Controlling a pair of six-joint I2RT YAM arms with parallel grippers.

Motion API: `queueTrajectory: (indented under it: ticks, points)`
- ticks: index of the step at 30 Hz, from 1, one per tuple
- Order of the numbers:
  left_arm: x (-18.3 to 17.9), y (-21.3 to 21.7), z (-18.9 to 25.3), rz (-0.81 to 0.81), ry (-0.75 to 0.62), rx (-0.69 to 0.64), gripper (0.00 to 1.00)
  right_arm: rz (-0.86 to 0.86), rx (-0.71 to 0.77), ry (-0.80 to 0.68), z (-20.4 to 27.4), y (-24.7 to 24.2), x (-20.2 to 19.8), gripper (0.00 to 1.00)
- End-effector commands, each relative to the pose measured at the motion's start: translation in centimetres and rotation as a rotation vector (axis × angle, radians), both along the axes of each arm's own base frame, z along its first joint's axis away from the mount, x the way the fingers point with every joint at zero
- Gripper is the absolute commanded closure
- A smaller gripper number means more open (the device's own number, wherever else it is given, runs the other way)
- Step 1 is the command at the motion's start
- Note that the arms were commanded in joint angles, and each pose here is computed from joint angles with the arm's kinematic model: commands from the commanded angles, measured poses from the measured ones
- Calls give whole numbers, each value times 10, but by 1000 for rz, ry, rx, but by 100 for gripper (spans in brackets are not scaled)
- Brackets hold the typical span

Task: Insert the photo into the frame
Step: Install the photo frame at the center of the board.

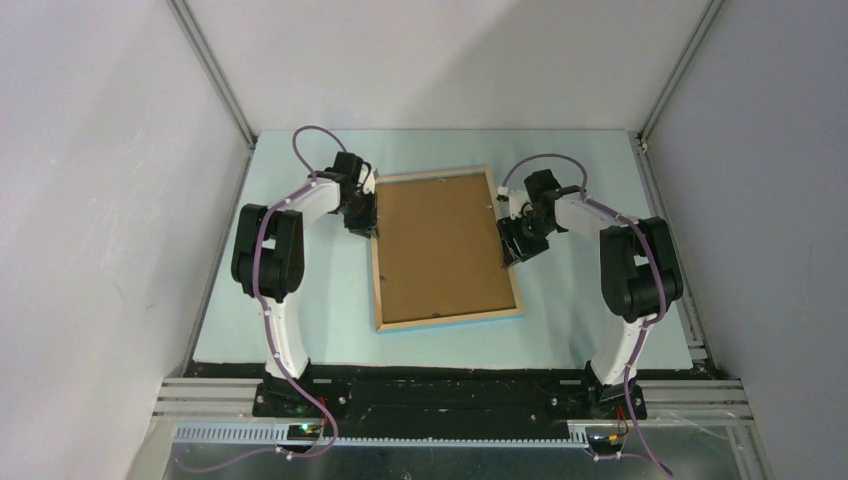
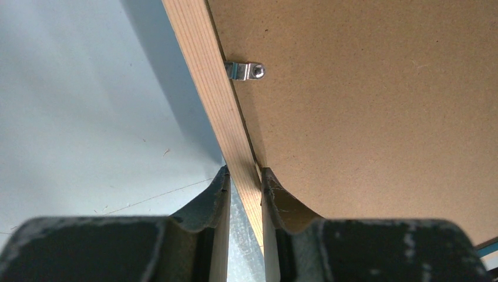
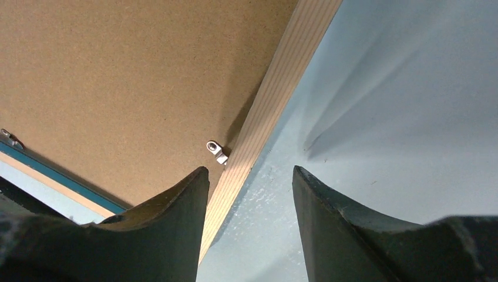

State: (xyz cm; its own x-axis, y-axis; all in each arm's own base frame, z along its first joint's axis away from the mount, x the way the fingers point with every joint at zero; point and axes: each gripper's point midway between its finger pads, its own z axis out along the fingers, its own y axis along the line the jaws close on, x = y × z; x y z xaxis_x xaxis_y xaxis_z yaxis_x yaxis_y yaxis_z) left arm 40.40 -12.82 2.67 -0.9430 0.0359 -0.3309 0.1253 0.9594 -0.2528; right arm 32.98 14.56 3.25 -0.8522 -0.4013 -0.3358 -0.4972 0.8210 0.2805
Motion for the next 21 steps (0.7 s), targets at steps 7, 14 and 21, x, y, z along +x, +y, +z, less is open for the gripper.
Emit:
queueTrajectory:
  ticks: [7,14,21]
  points:
    - [-11,-15,12,-54,17,-114,100,-109,78,-33,22,10,30,43]
    - [-13,-20,17,-78,16,-150,100,-132,92,-16,16,18,52,46]
    - [-14,-22,19,-92,13,-163,100,-149,79,-14,8,19,72,48]
